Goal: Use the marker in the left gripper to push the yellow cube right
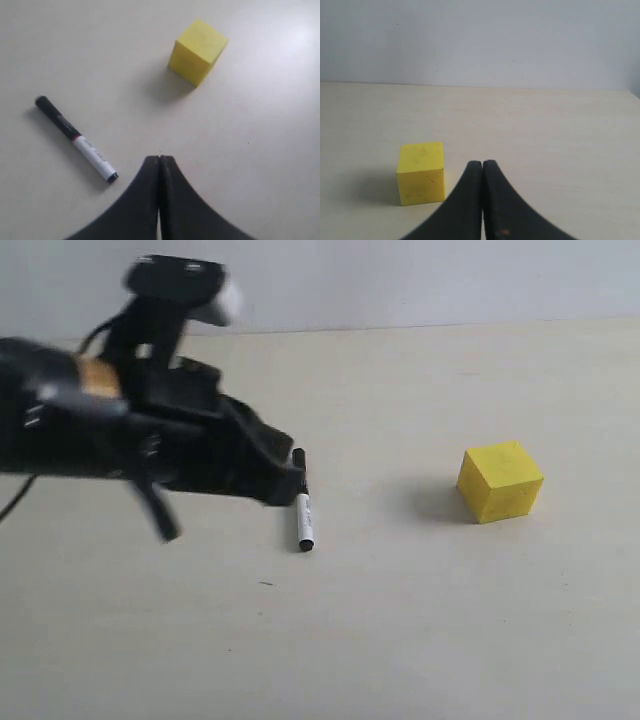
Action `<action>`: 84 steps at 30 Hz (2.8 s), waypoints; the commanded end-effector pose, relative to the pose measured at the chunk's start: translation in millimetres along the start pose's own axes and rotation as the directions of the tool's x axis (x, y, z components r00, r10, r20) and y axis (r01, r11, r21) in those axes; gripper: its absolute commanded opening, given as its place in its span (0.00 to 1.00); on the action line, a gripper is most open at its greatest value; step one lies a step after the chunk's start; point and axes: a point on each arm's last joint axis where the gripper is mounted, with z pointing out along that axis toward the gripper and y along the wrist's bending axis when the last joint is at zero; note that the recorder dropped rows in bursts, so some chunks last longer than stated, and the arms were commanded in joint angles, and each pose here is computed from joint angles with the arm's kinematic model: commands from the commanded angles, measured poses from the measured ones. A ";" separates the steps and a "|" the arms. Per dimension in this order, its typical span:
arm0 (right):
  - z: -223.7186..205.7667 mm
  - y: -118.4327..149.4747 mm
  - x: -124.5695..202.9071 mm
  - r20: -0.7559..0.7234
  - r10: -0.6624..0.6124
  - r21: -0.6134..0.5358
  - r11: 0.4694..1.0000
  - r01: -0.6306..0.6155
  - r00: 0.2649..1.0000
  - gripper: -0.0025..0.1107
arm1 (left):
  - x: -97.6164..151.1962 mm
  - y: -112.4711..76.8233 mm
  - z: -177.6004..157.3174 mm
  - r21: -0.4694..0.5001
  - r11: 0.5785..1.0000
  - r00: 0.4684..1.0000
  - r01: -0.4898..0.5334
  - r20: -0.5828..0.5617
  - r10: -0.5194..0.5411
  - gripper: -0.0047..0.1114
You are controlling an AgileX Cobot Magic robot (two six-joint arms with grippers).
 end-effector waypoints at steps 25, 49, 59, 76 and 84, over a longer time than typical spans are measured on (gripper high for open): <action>-0.1 -0.2 0.5 0.010 -0.002 0.005 1.000 0.002 1.000 0.02 | 115.3 7.6 -196.8 0.073 0.993 0.697 -0.093 0.717 0.013 0.04; -0.1 -0.2 0.5 0.010 -0.002 0.005 1.000 0.002 1.000 0.02 | 120.7 21.7 -212.3 -0.274 0.945 0.589 0.176 0.799 0.122 0.04; -0.1 -0.2 0.5 0.010 -0.002 0.005 1.000 0.002 1.000 0.02 | 124.2 23.0 -207.6 -0.322 0.933 0.638 0.159 0.755 0.152 0.04; -0.1 -0.2 0.5 0.010 -0.002 0.005 1.000 0.002 1.000 0.02 | 182.7 59.1 -143.4 -0.543 0.825 0.856 0.157 0.492 0.160 0.04; -0.1 -0.2 0.5 0.010 -0.002 0.005 1.000 0.002 1.000 0.02 | 196.9 60.4 -133.3 -0.526 0.834 0.914 0.165 0.399 0.071 0.04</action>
